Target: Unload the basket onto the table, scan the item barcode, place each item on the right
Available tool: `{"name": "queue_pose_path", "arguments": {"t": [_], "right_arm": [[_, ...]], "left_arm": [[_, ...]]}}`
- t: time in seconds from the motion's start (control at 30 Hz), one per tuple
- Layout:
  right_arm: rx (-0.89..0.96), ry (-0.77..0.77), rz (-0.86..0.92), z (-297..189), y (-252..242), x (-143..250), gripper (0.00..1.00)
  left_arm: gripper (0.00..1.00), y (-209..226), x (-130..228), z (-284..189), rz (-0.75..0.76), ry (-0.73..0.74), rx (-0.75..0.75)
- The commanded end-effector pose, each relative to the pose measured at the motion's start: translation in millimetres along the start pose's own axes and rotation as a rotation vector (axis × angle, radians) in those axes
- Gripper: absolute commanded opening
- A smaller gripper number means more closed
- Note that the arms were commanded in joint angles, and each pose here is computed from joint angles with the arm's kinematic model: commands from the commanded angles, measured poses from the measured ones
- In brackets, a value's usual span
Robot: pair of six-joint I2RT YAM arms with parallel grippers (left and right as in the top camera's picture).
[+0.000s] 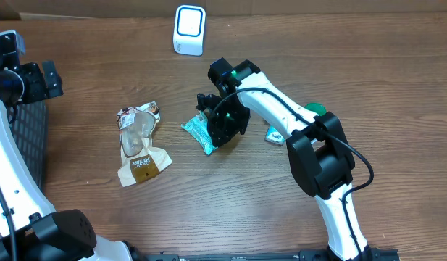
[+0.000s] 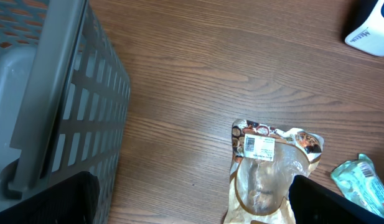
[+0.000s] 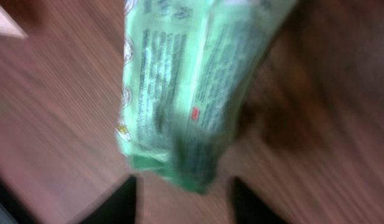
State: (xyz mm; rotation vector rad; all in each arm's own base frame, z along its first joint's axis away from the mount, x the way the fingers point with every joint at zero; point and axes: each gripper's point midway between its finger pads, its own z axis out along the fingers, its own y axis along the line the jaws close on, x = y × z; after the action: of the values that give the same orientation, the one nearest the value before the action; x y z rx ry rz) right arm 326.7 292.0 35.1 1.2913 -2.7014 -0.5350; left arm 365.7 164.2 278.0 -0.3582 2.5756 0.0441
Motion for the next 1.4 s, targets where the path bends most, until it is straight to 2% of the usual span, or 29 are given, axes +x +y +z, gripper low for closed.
{"name": "queue_pose_path", "arguments": {"t": [0.0, 0.13, 0.27, 0.43, 0.6, 0.67, 0.7, 0.77, 0.9, 1.1, 1.27, 1.37], "right_arm": [[0.109, -0.064, -0.091, -21, -18, -16, 0.64], [0.117, -0.195, 0.225, -38, -24, -44, 0.61], [0.115, -0.267, 0.551, -41, -32, -55, 0.47], [0.369, -0.388, 0.752, -41, -86, -56, 0.42], [0.376, -0.413, 0.714, -26, -94, -62, 0.37], [0.322, -0.403, 0.585, -22, -81, -71, 0.36], [0.255, -0.385, 0.397, -17, -62, -80, 0.37], [0.231, -0.365, 0.229, -11, -44, -85, 0.37], [0.261, -0.306, 0.056, 2, -18, -84, 0.37], [0.273, -0.277, 0.003, 11, 1, -83, 0.37], [0.155, -0.252, -0.086, 21, 34, -81, 0.36], [0.153, -0.237, -0.094, 19, 41, -79, 0.36]], "left_arm": [[1.0, -1, -2, -2, 0.029, -0.008, 0.001], [1.0, -1, -2, -2, 0.029, -0.008, 0.001], [1.0, -1, -2, -2, 0.029, -0.008, 0.001], [1.0, -1, -2, -2, 0.029, -0.008, 0.001], [1.0, -1, -2, -2, 0.029, -0.008, 0.001], [0.99, -1, -2, -2, 0.029, -0.008, 0.001], [1.0, -1, -2, -2, 0.029, -0.008, 0.001], [1.0, -1, -2, -2, 0.029, -0.008, 0.001], [1.0, -1, -2, -2, 0.029, -0.008, 0.001], [1.0, -1, -2, -2, 0.029, -0.008, 0.001], [1.0, -1, -2, -2, 0.029, -0.008, 0.0], [1.0, -1, -2, -2, 0.029, -0.008, 0.001]]}}
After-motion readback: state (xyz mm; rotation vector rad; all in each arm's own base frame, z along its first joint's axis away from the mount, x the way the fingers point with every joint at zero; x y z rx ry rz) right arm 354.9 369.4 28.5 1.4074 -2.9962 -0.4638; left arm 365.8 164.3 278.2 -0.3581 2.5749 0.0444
